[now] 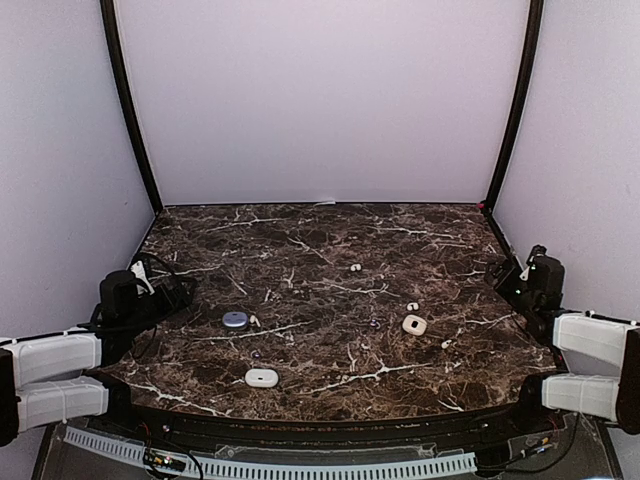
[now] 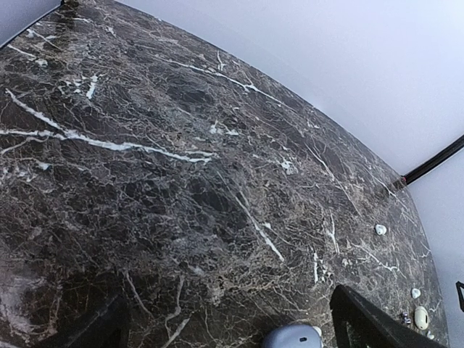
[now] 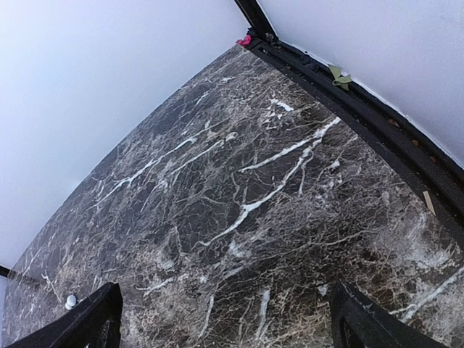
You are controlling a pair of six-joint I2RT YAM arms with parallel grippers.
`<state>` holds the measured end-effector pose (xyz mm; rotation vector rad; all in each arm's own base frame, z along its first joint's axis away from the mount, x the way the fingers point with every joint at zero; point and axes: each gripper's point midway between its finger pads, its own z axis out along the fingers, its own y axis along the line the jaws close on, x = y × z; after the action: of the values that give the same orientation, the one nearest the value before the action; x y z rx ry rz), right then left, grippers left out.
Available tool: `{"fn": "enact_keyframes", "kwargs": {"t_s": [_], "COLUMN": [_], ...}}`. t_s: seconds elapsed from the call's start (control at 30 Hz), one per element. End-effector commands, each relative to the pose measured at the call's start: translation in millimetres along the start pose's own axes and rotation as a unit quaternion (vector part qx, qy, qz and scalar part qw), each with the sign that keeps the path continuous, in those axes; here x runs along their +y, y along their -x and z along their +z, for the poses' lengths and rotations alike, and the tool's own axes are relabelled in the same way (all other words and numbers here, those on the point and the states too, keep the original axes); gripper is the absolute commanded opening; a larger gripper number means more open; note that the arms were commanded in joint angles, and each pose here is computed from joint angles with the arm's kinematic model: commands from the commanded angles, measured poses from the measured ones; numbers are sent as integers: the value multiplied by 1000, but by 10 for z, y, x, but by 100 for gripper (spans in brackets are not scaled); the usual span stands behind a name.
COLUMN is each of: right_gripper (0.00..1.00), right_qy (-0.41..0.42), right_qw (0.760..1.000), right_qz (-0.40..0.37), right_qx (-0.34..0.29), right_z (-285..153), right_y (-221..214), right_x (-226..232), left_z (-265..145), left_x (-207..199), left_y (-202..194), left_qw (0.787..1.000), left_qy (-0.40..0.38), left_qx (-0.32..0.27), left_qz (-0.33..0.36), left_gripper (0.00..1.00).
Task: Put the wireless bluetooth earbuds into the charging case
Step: Turn over the charging case at the center of the board.
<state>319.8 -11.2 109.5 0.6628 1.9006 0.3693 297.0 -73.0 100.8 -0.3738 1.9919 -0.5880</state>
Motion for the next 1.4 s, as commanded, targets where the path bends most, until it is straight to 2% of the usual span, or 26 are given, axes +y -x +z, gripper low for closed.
{"fn": "enact_keyframes", "kwargs": {"t_s": [0.0, 0.2, 0.3, 0.4, 0.47, 0.57, 0.7, 0.87, 1.03, 1.37], "right_gripper": [99, 99, 99, 99, 99, 99, 99, 99, 99, 99], "right_qy": [-22, -28, -63, -58, -45, -21, 3, 8, 22, 46], "right_qw": [1000, 999, 998, 998, 999, 1000, 1000, 999, 998, 996], "right_qz": [2, 31, 21, 8, 6, 2, 2, 1, -3, -5], "right_qx": [-21, 4, 22, 26, 24, 21, 27, 45, 65, 77], "right_z": [14, 49, 74, 75, 68, 61, 68, 119, 171, 193], "right_y": [118, 61, 7, -19, -7, 1, -26, -77, -133, -178], "right_x": [-54, -48, -161, -154, -109, -28, 52, 79, 132, 214], "left_z": [-24, -40, -54, -69, -60, -45, -27, 4, -27, 15], "left_x": [-1, -196, -203, -232, -189, 22, -9, -183, -282, -375], "left_y": [86, -21, -132, -239, -274, -387, -574, -679, -723, -1000], "left_qw": [1000, 998, 997, 995, 996, 995, 991, 987, 982, 946], "left_qy": [9, -48, -61, -76, -62, -2, 1, 21, 52, 129], "left_qx": [-11, 18, 36, 58, 69, 90, 121, 156, 174, 249], "left_qz": [-1, 39, 29, 18, 0, -50, -63, -20, 55, 164], "left_gripper": [99, 99, 98, 98, 97, 97, 97, 96, 96, 99]}}
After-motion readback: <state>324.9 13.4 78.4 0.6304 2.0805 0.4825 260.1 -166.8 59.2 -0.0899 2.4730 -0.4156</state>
